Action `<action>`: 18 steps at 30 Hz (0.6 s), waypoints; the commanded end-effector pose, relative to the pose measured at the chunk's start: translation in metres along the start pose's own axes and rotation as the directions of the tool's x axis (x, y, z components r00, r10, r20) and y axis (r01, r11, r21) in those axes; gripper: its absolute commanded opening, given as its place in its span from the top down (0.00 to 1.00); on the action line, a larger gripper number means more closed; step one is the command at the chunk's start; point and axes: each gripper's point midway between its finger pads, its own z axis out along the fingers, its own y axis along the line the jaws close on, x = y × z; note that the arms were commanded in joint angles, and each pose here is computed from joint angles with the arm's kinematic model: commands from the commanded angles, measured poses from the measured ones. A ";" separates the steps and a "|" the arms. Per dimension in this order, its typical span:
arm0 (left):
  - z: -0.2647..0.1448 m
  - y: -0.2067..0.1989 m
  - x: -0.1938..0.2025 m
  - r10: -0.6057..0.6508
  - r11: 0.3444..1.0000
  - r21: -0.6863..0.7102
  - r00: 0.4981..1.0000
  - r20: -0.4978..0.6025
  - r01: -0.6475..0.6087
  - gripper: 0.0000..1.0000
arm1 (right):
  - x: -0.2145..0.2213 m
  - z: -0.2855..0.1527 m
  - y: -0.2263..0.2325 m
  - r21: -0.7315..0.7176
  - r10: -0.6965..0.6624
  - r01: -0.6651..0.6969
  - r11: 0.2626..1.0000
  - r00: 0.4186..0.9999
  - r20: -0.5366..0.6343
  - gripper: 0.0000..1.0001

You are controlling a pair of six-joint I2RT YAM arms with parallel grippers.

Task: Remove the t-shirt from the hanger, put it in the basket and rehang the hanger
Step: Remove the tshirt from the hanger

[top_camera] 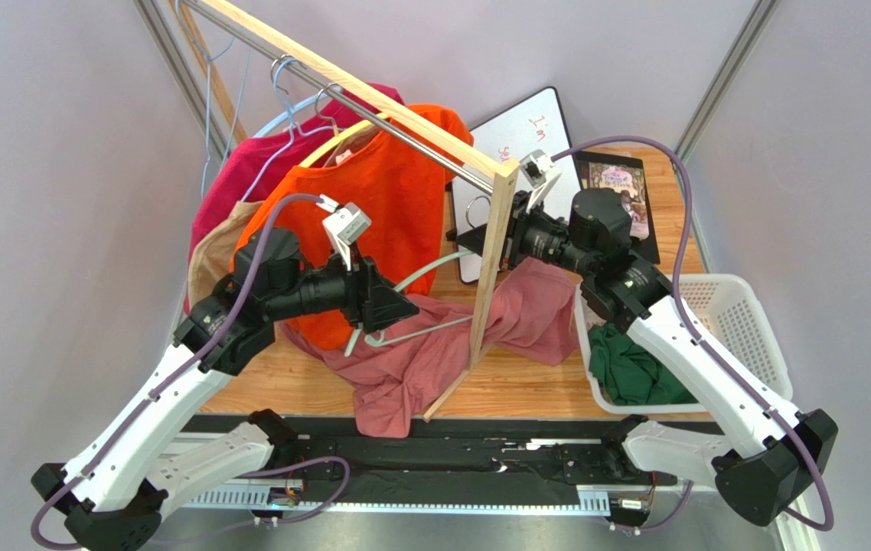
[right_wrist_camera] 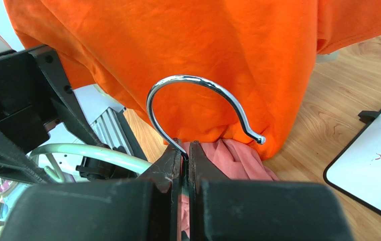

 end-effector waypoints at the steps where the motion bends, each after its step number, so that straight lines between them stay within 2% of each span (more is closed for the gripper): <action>1: -0.001 -0.009 -0.011 0.022 0.999 0.041 0.999 0.038 -0.023 0.46 | -0.028 0.001 0.029 -0.064 -0.057 0.062 0.996 0.996 0.071 1.00; 2: -0.001 -0.007 -0.011 0.023 0.999 0.032 0.999 0.039 -0.024 0.51 | -0.029 0.001 0.030 -0.061 -0.060 0.064 0.996 0.996 0.073 1.00; 3: -0.002 -0.007 -0.012 0.030 0.999 0.024 0.999 0.041 -0.031 0.68 | -0.028 0.001 0.030 -0.060 -0.059 0.063 0.996 0.996 0.070 1.00; 6: -0.008 -0.001 -0.015 0.049 0.998 -0.029 0.998 0.046 -0.048 0.97 | -0.026 0.002 0.029 -0.052 -0.057 0.060 0.997 0.996 0.067 1.00; 10: -0.020 0.003 -0.018 0.075 0.993 -0.089 0.996 0.044 -0.071 1.00 | -0.025 0.001 0.026 -0.031 -0.050 0.053 0.998 0.997 0.065 0.99; 12: -0.025 0.006 -0.020 0.088 0.989 -0.120 0.995 0.049 -0.081 1.00 | -0.026 0.000 0.018 0.021 -0.039 0.038 0.999 0.997 0.066 0.93; 13: -0.030 0.004 -0.020 0.090 0.988 -0.129 0.995 0.048 -0.083 1.00 | -0.025 0.000 0.014 0.045 -0.035 0.032 0.998 0.997 0.065 0.80; 15: -0.038 0.007 -0.021 0.107 0.981 -0.168 0.993 0.045 -0.098 1.00 | -0.025 -0.002 0.002 0.111 -0.033 0.025 0.993 0.997 0.067 0.61; 18: -0.056 0.008 -0.024 0.142 0.967 -0.220 0.989 0.049 -0.128 1.00 | -0.022 -0.007 -0.014 0.196 -0.029 0.016 0.981 0.997 0.065 0.47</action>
